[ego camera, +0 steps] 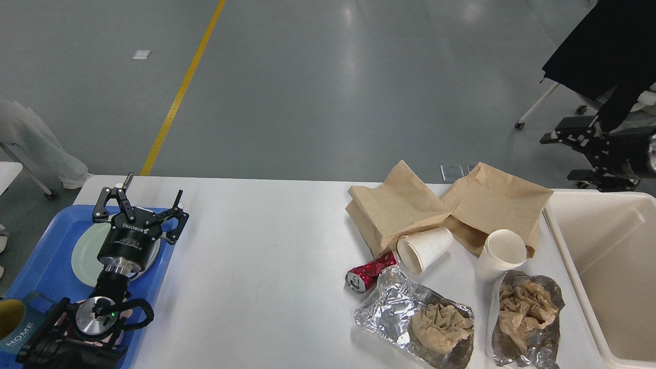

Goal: Tidy desktop
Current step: 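Move the right gripper over the crumpled brown paper bag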

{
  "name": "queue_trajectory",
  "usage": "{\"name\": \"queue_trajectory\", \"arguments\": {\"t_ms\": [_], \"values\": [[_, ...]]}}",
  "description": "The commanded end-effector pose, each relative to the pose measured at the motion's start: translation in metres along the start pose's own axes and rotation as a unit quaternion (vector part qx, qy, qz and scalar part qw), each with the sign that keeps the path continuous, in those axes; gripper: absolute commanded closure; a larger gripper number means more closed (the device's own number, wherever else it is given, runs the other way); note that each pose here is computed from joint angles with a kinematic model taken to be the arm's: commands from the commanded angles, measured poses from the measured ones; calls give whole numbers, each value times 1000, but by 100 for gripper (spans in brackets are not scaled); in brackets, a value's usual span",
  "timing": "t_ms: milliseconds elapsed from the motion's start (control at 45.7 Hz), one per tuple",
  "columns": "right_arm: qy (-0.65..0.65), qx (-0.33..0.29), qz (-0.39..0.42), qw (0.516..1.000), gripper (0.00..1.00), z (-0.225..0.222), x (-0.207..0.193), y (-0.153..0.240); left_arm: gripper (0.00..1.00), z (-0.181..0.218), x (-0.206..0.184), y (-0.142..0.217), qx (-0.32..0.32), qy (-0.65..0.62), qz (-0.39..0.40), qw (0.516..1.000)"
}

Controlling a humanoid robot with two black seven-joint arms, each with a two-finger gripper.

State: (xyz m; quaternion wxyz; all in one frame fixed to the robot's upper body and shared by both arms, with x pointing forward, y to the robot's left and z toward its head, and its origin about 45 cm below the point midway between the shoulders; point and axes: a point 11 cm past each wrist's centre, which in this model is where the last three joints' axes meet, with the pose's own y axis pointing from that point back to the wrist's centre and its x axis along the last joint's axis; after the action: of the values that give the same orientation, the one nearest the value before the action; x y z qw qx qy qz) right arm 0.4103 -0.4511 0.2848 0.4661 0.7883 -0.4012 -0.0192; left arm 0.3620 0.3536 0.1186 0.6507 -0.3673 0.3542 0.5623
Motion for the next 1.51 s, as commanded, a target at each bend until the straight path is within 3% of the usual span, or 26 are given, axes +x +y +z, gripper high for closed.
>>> {"name": "queue_trajectory", "arguments": {"t_ms": [0,153,416,635,810,941,1204,1488], "values": [[124,-104,-48,986,0,-35,-1,3,3,0,0,0,0,0,0,1000],[248,-197,-110,942,0,-89,-25,21,3,0,0,0,0,0,0,1000],[358,-292,-143,875,0,-138,-82,66,3,0,0,0,-1,0,0,1000],[386,-284,-214,851,0,-134,-143,109,3,0,0,0,0,0,0,1000],[373,-276,-197,864,0,-133,-138,109,3,-1,0,0,2,0,0,1000],[374,-246,-182,875,0,-146,-141,100,3,0,0,0,1,0,0,1000],[428,-163,-156,875,0,-206,-150,39,3,0,0,0,1,0,0,1000],[336,-80,-201,917,0,-200,-193,-55,3,-1,0,0,2,0,-1,1000]]}}
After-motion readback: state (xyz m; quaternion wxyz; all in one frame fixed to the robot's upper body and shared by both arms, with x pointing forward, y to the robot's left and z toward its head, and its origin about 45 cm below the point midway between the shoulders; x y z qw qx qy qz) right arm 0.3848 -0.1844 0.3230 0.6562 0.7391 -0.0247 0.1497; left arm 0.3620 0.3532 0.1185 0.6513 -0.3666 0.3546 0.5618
